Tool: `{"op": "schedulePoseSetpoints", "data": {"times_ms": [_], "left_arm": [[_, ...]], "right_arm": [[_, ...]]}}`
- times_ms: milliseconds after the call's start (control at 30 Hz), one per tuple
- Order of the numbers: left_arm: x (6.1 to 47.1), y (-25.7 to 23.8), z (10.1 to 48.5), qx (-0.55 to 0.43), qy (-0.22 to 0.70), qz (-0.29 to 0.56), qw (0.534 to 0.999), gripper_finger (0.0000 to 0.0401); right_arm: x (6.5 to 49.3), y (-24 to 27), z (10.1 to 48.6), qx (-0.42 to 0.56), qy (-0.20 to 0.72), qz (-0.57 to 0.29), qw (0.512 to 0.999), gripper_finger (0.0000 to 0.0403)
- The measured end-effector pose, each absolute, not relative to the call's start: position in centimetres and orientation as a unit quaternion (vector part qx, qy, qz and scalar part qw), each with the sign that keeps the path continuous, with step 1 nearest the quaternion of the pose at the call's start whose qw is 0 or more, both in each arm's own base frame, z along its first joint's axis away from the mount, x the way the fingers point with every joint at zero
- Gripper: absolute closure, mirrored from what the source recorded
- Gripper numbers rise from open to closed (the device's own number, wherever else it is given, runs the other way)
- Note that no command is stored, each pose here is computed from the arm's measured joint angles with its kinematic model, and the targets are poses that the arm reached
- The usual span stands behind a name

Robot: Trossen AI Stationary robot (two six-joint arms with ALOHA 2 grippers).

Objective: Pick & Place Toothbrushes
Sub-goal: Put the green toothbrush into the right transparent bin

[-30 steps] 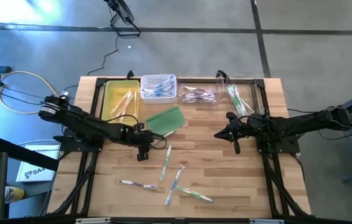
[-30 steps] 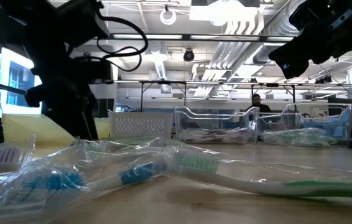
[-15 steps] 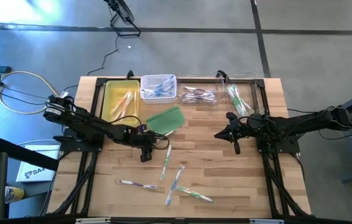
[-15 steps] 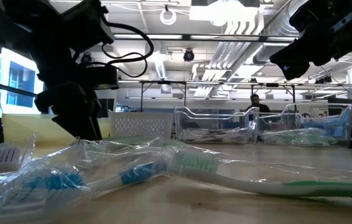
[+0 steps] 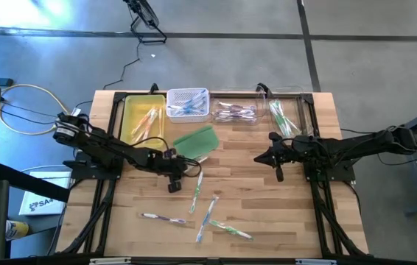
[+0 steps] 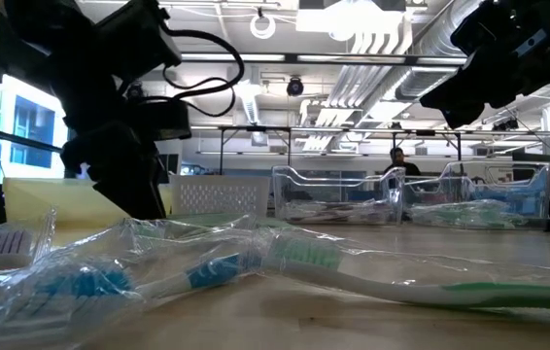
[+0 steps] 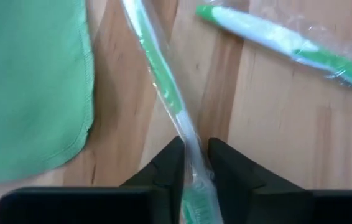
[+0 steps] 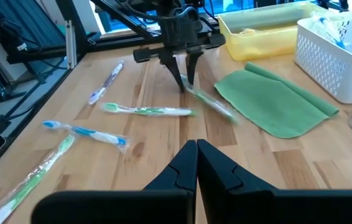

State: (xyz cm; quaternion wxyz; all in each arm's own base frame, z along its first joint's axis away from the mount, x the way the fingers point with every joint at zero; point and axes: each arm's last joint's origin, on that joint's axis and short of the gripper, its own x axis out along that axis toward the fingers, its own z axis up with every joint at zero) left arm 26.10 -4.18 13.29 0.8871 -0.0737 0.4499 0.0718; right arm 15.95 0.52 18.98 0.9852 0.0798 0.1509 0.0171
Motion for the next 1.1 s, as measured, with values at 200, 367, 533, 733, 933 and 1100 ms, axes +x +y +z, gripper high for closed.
{"op": "schedulePoseSetpoints", "data": {"times_ms": [200, 367, 533, 733, 933, 1100], "left_arm": [[26.5, -4.4, 13.5, -0.076, 0.436, 0.037, 0.896, 0.0381], [26.8, -4.5, 13.8, -0.061, 0.416, 0.022, 0.907, 0.0391], [27.1, -4.4, 14.1, -0.034, 0.395, 0.030, 0.918, 0.0397], [27.6, -3.4, 14.4, -0.028, 0.372, 0.046, 0.927, 0.0399], [28.4, -1.6, 15.3, 0.000, 0.324, 0.056, 0.945, 0.0401], [29.2, -0.3, 16.2, 0.012, 0.268, 0.035, 0.963, 0.0400]], "right_arm": [[16.0, 0.5, 19.0, 0.081, 0.151, 0.017, 0.985, 0.0400], [15.9, 0.6, 19.0, 0.083, 0.152, 0.031, 0.984, 0.0400], [15.9, 0.7, 19.0, 0.085, 0.153, 0.044, 0.984, 0.0400], [15.9, 0.7, 19.0, 0.085, 0.152, 0.043, 0.984, 0.0400], [15.9, 0.7, 19.0, 0.085, 0.152, 0.043, 0.984, 0.0400], [15.9, 0.7, 19.0, 0.085, 0.152, 0.043, 0.984, 0.0400]]}}
